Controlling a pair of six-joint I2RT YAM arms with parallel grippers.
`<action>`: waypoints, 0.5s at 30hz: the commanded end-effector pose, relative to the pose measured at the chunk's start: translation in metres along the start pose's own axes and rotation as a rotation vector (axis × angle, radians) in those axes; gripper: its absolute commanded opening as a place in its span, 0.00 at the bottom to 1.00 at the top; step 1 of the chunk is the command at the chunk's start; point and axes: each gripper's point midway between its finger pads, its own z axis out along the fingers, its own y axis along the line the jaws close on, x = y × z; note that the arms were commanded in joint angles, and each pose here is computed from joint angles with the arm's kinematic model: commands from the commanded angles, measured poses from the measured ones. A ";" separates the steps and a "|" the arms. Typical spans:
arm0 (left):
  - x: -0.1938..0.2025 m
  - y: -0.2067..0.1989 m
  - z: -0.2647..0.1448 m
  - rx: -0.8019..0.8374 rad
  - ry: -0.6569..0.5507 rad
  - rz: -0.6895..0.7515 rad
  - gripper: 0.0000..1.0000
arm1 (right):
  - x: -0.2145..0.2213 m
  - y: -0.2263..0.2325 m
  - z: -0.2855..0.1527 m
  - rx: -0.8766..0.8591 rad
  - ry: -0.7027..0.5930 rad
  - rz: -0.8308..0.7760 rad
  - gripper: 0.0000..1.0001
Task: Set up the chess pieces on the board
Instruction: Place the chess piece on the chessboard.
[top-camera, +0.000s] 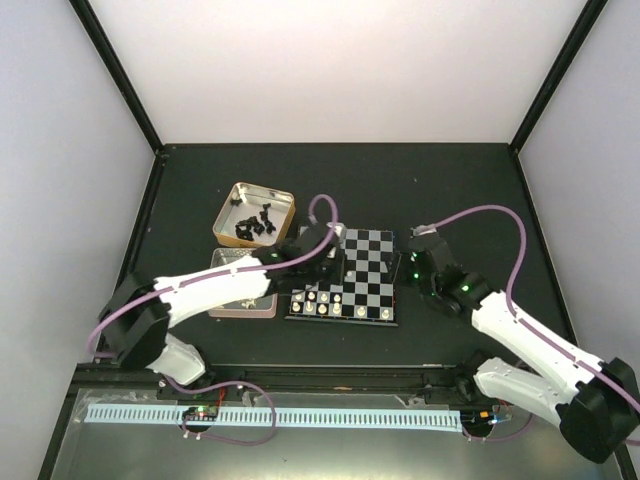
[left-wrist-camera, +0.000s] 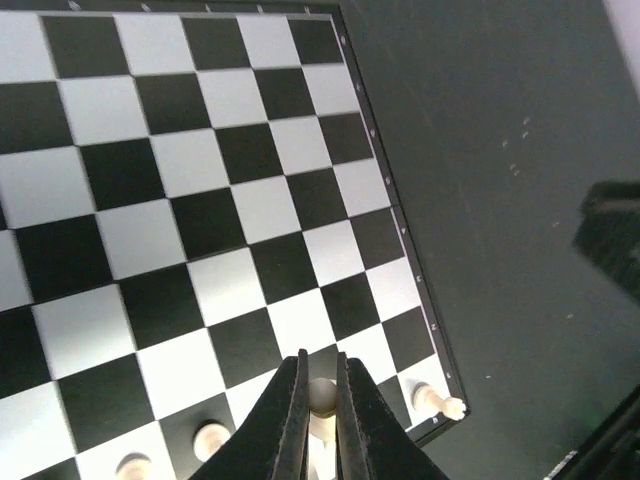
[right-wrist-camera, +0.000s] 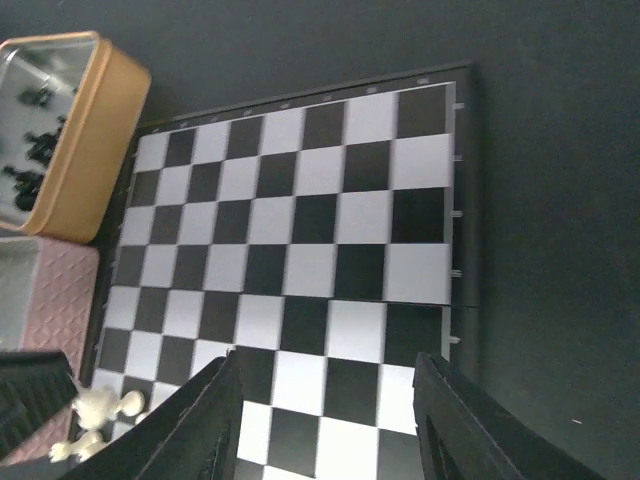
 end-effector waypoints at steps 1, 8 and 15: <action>0.009 -0.009 0.021 -0.156 0.024 0.078 0.02 | -0.011 -0.030 -0.012 0.089 -0.084 0.090 0.48; 0.035 0.000 0.043 -0.280 0.045 0.020 0.01 | -0.005 -0.037 -0.022 0.097 -0.072 0.089 0.48; 0.041 -0.002 0.050 -0.398 0.026 0.029 0.02 | 0.005 -0.031 -0.029 0.014 -0.064 0.076 0.49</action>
